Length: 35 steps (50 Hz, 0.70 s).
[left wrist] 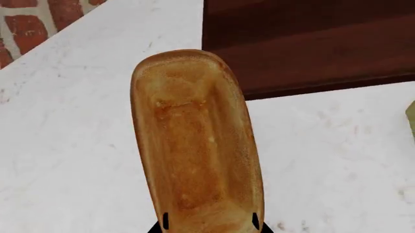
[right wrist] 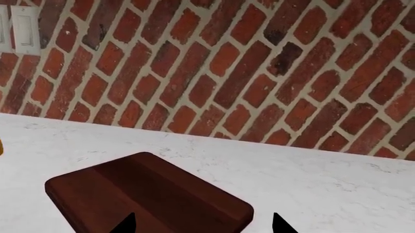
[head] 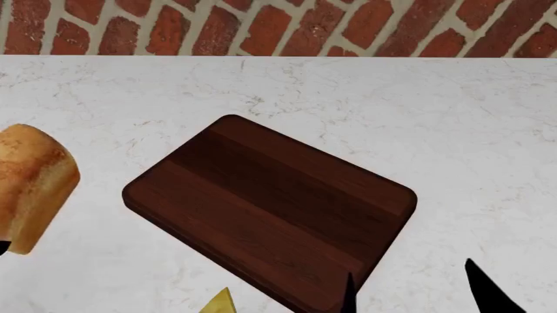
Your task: Place the bread and cheese on the cutting board.
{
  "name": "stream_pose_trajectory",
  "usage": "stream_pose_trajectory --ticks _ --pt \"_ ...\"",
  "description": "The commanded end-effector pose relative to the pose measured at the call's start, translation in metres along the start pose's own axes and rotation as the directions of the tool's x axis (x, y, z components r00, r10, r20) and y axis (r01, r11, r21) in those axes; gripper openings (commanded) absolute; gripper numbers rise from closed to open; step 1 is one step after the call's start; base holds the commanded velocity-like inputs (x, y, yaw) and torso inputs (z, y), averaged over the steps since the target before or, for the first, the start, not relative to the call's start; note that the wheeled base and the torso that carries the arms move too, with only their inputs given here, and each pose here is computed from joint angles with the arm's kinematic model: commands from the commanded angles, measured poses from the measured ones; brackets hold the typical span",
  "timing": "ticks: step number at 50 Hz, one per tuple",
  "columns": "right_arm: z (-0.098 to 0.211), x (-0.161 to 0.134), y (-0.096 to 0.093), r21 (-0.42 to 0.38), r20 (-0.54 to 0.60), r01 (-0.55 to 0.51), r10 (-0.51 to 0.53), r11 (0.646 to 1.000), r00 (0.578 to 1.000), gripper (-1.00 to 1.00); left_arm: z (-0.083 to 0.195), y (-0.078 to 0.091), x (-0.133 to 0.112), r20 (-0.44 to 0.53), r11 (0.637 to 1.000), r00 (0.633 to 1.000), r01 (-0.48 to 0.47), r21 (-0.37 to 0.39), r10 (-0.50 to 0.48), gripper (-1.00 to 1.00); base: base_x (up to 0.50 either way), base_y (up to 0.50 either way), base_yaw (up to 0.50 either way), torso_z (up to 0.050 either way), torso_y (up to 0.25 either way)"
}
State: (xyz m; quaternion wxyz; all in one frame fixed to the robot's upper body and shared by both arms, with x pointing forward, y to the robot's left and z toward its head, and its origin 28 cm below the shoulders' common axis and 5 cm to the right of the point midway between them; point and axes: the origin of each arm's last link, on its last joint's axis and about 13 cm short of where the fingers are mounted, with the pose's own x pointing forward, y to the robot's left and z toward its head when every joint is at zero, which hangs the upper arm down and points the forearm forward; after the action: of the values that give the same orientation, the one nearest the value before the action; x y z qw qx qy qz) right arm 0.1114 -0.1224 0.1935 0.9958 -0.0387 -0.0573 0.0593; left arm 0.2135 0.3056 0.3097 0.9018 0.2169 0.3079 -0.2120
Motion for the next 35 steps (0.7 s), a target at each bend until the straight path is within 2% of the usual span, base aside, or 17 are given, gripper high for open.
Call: stream_pose_trajectory --ticks 1,2,4,6,7,13,15,21,25,31,35 --pt "0.002 0.003 -0.001 -0.004 0.037 -0.019 0.019 1.000 0.999 1.00 0.053 -0.008 0.026 0.125 0.992 0.985 0.118 0.043 -0.122 -1.00 0.00 0.00 0.00 0.000 0.000" --pt "0.003 0.003 -0.001 -0.003 0.038 -0.018 0.019 1.000 0.999 1.00 0.056 -0.009 0.029 0.128 0.992 0.984 0.113 0.061 -0.121 -1.00 0.00 0.00 0.00 0.000 0.000" --pt "0.002 0.003 -0.001 -0.001 0.038 -0.019 0.019 1.000 0.999 1.00 0.071 -0.008 0.043 0.119 0.993 0.986 0.117 0.027 -0.119 -1.00 0.00 0.00 0.00 0.000 0.000" --pt "0.001 0.002 -0.001 -0.002 0.034 -0.022 0.022 1.000 0.999 1.00 0.080 -0.012 0.051 0.112 0.987 0.981 0.154 0.041 -0.158 -1.00 0.00 0.00 0.00 0.000 0.000" --pt "0.001 0.002 -0.001 -0.002 0.034 -0.022 0.022 1.000 0.999 1.00 0.082 -0.017 0.055 0.116 0.979 0.979 0.154 0.134 -0.170 -1.00 0.00 0.00 0.00 0.000 0.000" --pt "0.000 0.001 -0.002 -0.002 0.031 -0.021 0.021 1.000 0.999 1.00 0.109 -0.021 0.087 0.098 0.971 0.979 0.158 0.179 -0.178 -1.00 0.00 0.00 0.00 0.000 0.000" --pt "0.000 0.002 -0.002 -0.001 0.028 -0.023 0.023 1.000 0.999 1.00 0.119 -0.020 0.096 0.085 0.976 0.982 0.157 0.152 -0.171 -1.00 0.00 0.00 0.00 0.000 0.000" --pt "-0.001 0.002 -0.003 0.010 0.029 -0.022 0.022 1.000 0.999 1.00 0.139 -0.017 0.131 0.010 0.975 0.990 0.138 0.174 -0.142 -1.00 0.00 0.00 0.00 0.000 0.000" --pt "-0.002 0.002 -0.003 0.014 0.030 -0.026 0.026 1.000 0.999 1.00 0.150 -0.013 0.148 -0.013 0.980 0.991 0.133 0.148 -0.133 -1.00 0.00 0.00 0.00 0.000 0.002" --pt "0.001 0.000 -0.006 0.018 0.038 -0.016 0.015 1.000 0.999 1.00 0.157 -0.010 0.172 -0.061 0.984 0.994 0.102 0.143 -0.094 -1.00 0.00 0.00 0.00 0.000 0.000" --pt "0.001 -0.001 -0.008 0.026 0.039 -0.010 0.009 1.000 0.999 1.00 0.151 -0.010 0.180 -0.086 0.983 0.992 0.101 0.152 -0.089 -1.00 0.00 0.00 0.00 0.000 0.000"
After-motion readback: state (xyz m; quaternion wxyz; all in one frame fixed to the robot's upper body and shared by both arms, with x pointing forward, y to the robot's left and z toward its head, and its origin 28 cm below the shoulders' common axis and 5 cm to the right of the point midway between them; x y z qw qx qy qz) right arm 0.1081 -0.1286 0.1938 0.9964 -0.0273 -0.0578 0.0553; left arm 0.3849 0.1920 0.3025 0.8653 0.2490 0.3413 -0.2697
